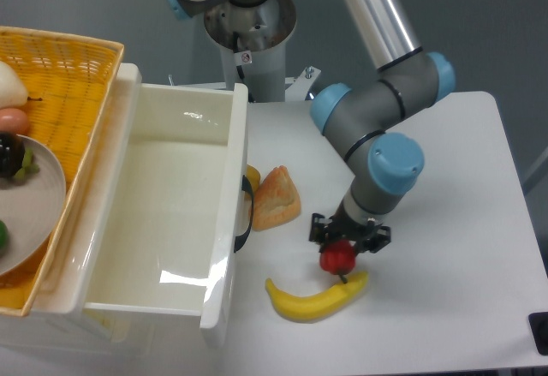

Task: Pick up the red pepper
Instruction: 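Lift the held red pepper up off the table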

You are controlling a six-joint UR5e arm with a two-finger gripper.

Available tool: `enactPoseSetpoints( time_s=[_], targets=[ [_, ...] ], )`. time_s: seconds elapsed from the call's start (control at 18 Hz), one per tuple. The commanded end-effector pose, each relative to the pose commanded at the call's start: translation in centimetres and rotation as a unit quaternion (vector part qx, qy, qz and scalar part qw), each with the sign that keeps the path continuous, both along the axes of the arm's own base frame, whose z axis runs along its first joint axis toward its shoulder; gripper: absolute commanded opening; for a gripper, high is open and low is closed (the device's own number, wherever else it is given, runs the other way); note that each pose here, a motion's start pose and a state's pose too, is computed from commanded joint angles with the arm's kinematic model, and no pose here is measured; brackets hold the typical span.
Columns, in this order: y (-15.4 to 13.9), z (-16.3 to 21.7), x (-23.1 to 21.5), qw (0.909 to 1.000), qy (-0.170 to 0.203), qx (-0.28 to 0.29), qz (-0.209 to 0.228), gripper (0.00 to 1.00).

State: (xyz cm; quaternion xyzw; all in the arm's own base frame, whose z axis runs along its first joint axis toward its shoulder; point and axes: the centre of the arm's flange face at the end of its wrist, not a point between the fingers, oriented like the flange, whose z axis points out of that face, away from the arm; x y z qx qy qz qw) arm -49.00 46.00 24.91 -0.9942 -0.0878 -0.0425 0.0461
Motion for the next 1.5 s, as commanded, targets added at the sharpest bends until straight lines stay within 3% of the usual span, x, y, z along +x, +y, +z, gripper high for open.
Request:
enactPoseSetpoints(
  time_s=[0.44, 1.5],
  targets=[
    [-3.7, 2.0, -2.0, 0.9907, -0.010, -0.021, -0.134, 0.18],
    [-3.5, 2.1, -2.5, 0.9830, 0.004, -0.036, -0.180, 0.20]
  ],
)
